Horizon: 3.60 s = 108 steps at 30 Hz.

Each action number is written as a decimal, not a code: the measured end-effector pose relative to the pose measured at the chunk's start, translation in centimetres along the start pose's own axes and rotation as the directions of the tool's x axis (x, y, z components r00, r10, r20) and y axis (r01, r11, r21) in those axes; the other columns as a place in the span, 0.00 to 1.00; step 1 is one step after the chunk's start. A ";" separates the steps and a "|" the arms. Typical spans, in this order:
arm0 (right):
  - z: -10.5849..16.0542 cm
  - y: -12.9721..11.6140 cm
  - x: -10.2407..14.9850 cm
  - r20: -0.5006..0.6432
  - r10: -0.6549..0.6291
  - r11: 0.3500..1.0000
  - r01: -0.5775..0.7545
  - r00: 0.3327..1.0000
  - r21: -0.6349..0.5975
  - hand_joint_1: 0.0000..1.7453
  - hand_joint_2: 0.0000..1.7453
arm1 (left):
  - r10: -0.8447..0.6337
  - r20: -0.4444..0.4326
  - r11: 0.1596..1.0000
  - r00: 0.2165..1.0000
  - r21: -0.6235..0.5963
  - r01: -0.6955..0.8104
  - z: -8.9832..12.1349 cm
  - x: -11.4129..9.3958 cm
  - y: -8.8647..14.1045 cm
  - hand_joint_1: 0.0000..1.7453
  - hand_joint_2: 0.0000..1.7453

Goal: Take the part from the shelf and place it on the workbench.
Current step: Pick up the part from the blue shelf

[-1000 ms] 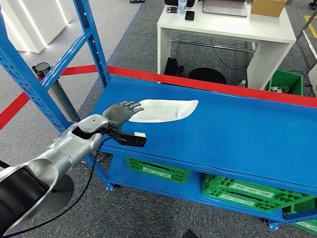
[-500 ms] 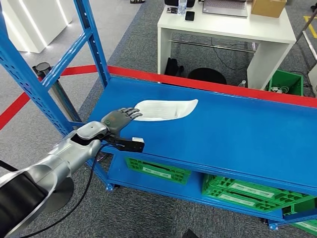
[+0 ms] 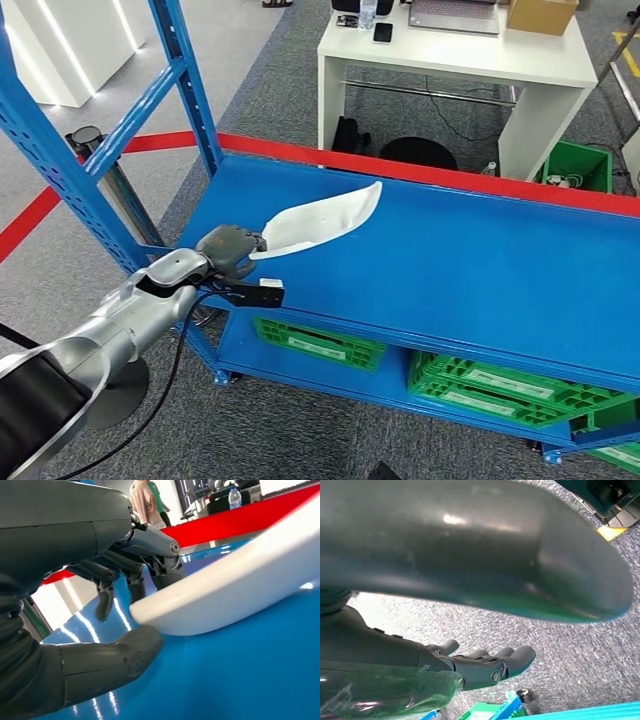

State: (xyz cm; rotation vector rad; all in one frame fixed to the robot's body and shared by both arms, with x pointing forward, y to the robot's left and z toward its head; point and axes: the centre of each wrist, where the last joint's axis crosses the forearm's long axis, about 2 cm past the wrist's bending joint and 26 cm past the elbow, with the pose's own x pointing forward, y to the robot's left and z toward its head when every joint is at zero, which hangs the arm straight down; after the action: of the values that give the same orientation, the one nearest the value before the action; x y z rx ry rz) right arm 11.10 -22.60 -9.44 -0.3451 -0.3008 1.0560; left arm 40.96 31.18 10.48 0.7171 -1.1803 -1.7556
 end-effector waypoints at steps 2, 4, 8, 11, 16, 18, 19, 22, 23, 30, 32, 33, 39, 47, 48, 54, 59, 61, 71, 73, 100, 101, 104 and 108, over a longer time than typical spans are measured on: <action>0.0 0.0 0.0 0.000 0.000 1.000 0.000 1.000 0.000 0.00 0.00 | 0.002 -0.001 1.000 1.000 0.003 -0.002 0.0 0.0 0.0 1.00 1.00; 0.0 0.0 0.0 0.000 0.000 1.000 0.000 1.000 0.000 0.00 0.00 | 0.003 -0.002 1.000 1.000 0.005 -0.003 0.0 0.0 0.0 1.00 1.00; 0.0 0.0 0.0 0.000 0.000 1.000 0.000 1.000 0.001 0.00 0.00 | 0.005 -0.003 1.000 1.000 0.007 -0.005 0.0 -0.1 0.1 1.00 1.00; 0.0 0.0 0.0 0.002 0.001 1.000 -0.001 1.000 0.004 0.00 0.00 | 0.002 -0.003 1.000 1.000 0.013 -0.002 0.0 -0.1 0.0 1.00 1.00; 0.0 0.0 0.0 0.008 -0.003 1.000 0.003 1.000 0.009 0.00 0.00 | -0.011 -0.002 0.999 1.000 0.032 0.011 0.1 0.0 -0.1 1.00 1.00; 0.0 0.0 0.0 0.011 -0.005 1.000 0.005 1.000 0.011 0.00 0.00 | -0.019 -0.002 0.999 1.000 0.038 0.019 0.1 0.0 -0.1 1.00 1.00; 0.0 0.0 0.0 0.012 -0.006 1.000 0.006 1.000 0.011 0.00 0.00 | -0.022 -0.002 0.999 1.000 0.039 0.022 0.1 -0.1 -0.1 1.00 1.00; 0.0 0.0 0.0 0.014 -0.006 1.000 0.006 1.000 0.011 0.00 0.00 | -0.027 -0.003 0.999 1.000 0.041 0.028 0.1 -0.1 -0.1 1.00 1.00; 0.0 0.0 0.0 0.015 -0.006 1.000 0.006 1.000 0.012 0.00 0.00 | -0.028 -0.003 0.999 1.000 0.043 0.028 0.1 -0.1 -0.1 1.00 1.00; 0.0 0.1 0.0 0.018 -0.006 1.000 0.006 1.000 0.015 0.00 0.00 | -0.027 0.018 0.995 0.999 0.097 0.025 0.0 0.0 0.6 1.00 1.00; 0.0 0.1 0.0 0.019 -0.006 1.000 0.006 1.000 0.017 0.00 0.00 | -0.023 0.027 0.993 0.999 0.113 0.019 -0.1 0.0 0.9 1.00 1.00; 0.0 0.1 0.0 0.019 -0.006 1.000 0.006 1.000 0.018 0.00 0.00 | -0.022 0.033 0.993 0.999 0.121 0.018 -0.2 0.1 1.1 1.00 1.00; 0.0 0.1 0.0 0.021 -0.002 1.000 0.001 1.000 0.023 0.00 0.00 | -0.006 0.091 0.988 0.996 0.154 -0.008 -0.6 0.8 2.5 1.00 1.00; 0.0 0.0 0.1 0.026 0.009 1.000 -0.010 1.000 0.022 0.00 0.00 | 0.006 0.165 0.980 0.986 0.195 -0.039 -1.3 2.2 4.1 1.00 1.00; 0.0 0.0 0.1 0.026 0.010 1.000 -0.010 1.000 0.022 0.00 0.00 | 0.007 0.169 0.979 0.986 0.199 -0.041 -1.3 2.3 4.3 1.00 1.00; 0.0 0.0 0.2 0.028 0.012 1.000 -0.013 1.000 0.021 0.00 0.00 | 0.013 0.178 0.976 0.984 0.212 -0.051 -1.4 2.5 4.8 1.00 1.00; 0.0 0.0 0.2 0.027 0.013 1.000 -0.014 1.000 0.021 0.00 0.00 | 0.011 0.171 0.976 0.985 0.212 -0.048 -1.4 2.5 4.8 1.00 1.00; 0.0 0.0 0.2 0.027 0.012 1.000 -0.013 1.000 0.021 0.00 0.00 | 0.011 0.167 0.976 0.986 0.212 -0.047 -1.4 2.5 4.8 1.00 1.00; 0.0 0.0 0.2 0.026 0.007 1.000 -0.008 1.000 0.021 0.00 0.00 | 0.012 0.132 0.978 0.991 0.205 -0.039 -1.2 2.1 4.7 1.00 1.00; 0.0 0.0 0.2 0.025 0.004 1.000 -0.004 1.000 0.020 0.00 0.00 | 0.014 0.112 0.978 0.994 0.206 -0.037 -1.1 1.8 4.6 1.00 1.00; 0.0 0.1 0.1 0.017 -0.021 1.000 0.021 1.000 0.009 0.00 0.00 | 0.190 0.124 0.893 0.974 0.390 -0.224 -0.6 2.0 4.0 1.00 1.00; 0.0 0.1 0.1 0.016 -0.022 1.000 0.022 1.000 0.009 0.00 0.00 | 0.213 0.139 0.869 0.967 0.424 -0.253 -0.6 2.3 4.3 1.00 1.00; 0.1 0.1 0.1 0.015 -0.028 1.000 0.028 1.000 0.007 0.00 0.00 | 0.278 0.193 0.787 0.941 0.516 -0.338 -0.5 3.3 5.1 1.00 1.00; 0.1 0.3 0.0 0.012 -0.032 0.999 0.032 0.999 0.003 0.00 0.00 | 0.340 0.258 0.670 0.904 0.608 -0.426 -0.1 4.1 6.1 1.00 1.00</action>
State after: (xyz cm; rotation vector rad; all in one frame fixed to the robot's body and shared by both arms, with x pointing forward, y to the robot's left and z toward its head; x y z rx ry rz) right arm 10.82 -22.46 -9.49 -0.3305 -0.3146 1.0273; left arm 41.33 26.44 16.07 0.6825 -1.9216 -1.0143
